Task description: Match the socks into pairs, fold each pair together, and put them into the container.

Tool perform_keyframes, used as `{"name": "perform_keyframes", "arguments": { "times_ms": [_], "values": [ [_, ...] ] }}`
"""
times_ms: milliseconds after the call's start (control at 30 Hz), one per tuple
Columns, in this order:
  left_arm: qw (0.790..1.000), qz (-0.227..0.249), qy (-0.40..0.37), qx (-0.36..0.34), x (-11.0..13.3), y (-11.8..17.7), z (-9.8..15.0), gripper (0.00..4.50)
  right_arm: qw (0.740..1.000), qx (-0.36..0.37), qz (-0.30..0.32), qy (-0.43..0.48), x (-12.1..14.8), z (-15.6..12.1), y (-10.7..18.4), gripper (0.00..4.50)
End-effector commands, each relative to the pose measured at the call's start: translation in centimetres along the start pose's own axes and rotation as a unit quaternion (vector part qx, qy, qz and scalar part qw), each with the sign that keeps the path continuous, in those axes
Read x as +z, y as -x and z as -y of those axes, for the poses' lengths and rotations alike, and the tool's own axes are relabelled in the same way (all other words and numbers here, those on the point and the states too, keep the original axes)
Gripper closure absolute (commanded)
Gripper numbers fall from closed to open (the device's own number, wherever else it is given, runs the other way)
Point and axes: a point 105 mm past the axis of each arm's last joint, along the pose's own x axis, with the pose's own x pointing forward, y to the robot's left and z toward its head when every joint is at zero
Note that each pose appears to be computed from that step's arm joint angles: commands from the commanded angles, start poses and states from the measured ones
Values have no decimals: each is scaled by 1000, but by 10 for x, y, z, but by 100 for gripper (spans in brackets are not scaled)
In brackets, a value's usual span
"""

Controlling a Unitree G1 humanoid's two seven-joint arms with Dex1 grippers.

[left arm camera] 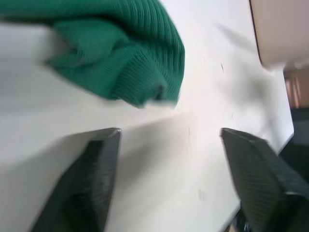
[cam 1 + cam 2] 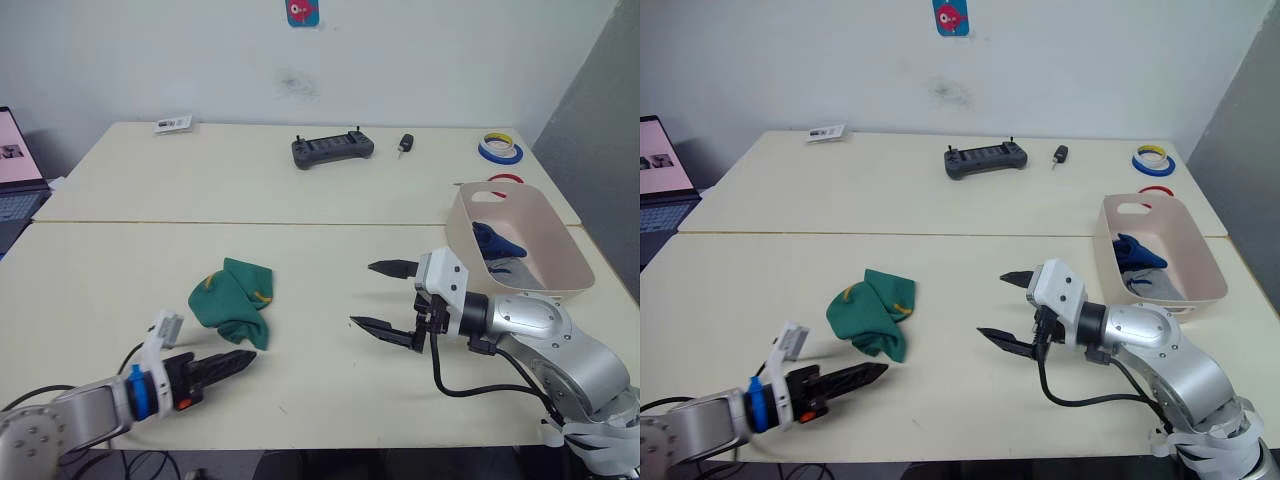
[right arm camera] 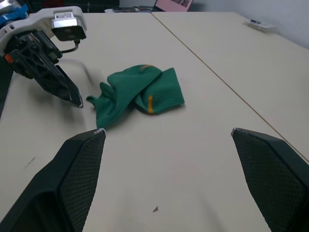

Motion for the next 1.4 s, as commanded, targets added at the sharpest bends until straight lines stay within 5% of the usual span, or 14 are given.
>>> {"name": "perform_keyframes", "arguments": {
  "times_ms": [33, 233, 400, 767, 900, 1233, 1400],
  "values": [
    [993, -14, -113, 12, 9, 24, -10, 26, 1000, 7, 15, -5, 6, -5, -5, 0],
    [951, -39, -305, -15, 24, 49, -17, 26, 999, 23, -16, -37, -8, -13, -34, 0],
    [917, -45, -394, -52, 39, 54, -14, 26, 996, 18, -44, -72, -23, -18, -77, 0],
    [898, -59, -430, -78, 61, 49, -1, 26, 988, 46, -65, -129, -44, -43, -153, 0],
    [895, -54, -435, -79, 65, 47, 4, 23, 986, 60, -77, -136, -53, -48, -160, 90],
    [907, -70, -410, -69, 67, 48, 2, 23, 985, 111, -46, -123, -33, -50, -139, 443],
    [904, -78, -416, -65, 72, 49, 0, 23, 979, 179, -50, -86, -25, -47, -105, 448]
  ]
}}
